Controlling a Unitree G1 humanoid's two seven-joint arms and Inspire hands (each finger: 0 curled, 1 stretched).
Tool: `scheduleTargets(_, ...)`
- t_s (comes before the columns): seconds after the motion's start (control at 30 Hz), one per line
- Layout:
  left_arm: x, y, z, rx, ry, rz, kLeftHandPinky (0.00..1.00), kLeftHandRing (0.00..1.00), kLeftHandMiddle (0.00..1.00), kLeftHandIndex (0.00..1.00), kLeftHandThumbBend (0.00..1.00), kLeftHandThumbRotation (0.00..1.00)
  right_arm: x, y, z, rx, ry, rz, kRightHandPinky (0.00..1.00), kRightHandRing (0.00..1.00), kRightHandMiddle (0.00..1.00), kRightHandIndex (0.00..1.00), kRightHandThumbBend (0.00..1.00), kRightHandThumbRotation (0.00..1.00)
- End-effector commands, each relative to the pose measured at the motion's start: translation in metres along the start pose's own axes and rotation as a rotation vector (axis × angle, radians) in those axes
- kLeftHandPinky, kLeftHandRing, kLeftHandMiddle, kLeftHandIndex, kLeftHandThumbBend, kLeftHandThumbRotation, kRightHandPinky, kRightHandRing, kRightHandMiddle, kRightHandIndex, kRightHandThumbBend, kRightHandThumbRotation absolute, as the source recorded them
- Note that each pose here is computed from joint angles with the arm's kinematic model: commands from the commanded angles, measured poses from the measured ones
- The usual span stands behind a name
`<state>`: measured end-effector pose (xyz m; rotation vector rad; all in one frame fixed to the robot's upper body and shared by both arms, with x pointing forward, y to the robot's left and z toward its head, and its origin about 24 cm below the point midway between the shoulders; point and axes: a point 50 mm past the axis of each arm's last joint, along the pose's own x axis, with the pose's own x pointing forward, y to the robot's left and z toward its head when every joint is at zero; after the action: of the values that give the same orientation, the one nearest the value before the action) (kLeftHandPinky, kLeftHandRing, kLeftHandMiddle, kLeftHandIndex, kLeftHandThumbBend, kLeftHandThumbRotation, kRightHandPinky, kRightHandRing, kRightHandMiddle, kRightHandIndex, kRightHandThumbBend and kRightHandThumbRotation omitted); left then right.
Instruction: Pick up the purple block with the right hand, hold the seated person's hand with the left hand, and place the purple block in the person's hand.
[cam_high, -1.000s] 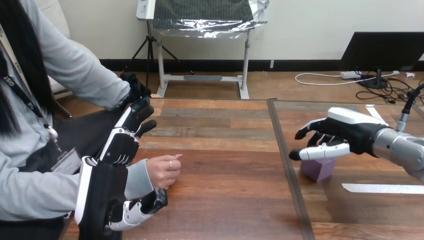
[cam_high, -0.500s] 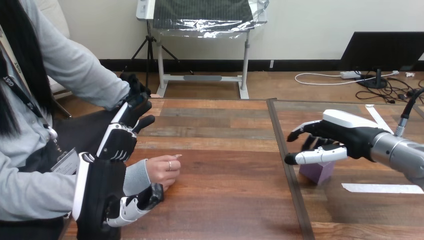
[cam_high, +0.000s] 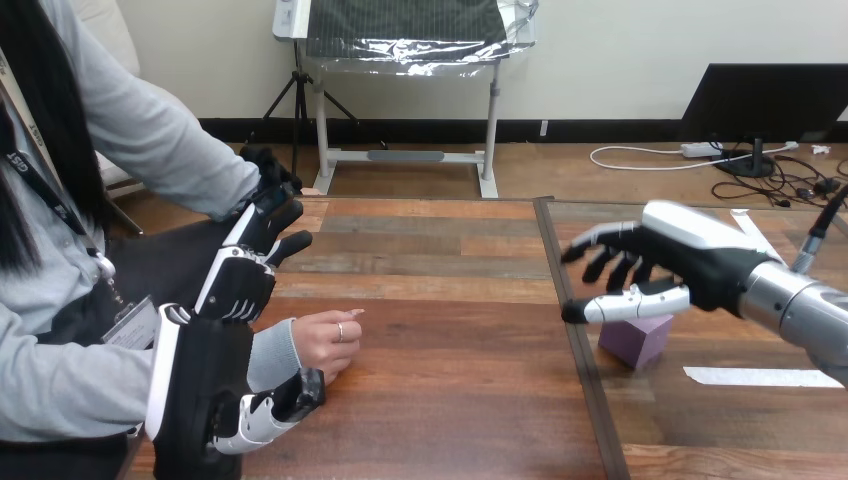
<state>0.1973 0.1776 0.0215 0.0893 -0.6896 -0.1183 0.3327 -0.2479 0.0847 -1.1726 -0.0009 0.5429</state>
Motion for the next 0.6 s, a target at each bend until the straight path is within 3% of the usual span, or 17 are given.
scheduleTargets(0.0,0.021,0.0,0.001,-0.003,-0.065,-0.016,0.83,0.91,0.93,0.9,1.0,0.74,-0.01,-0.041,0.011,-0.046,-0.071,-0.186,0.58,0.61,0.69,0.78,0.91,0.69)
scheduleTargets(0.57,0.021,0.002,0.0,0.015,-0.055,-0.019,0.83,0.91,0.93,0.9,1.0,0.75,-0.018,-0.053,0.017,-0.04,-0.123,-0.276,0.58,0.61,0.68,0.75,0.97,0.69)
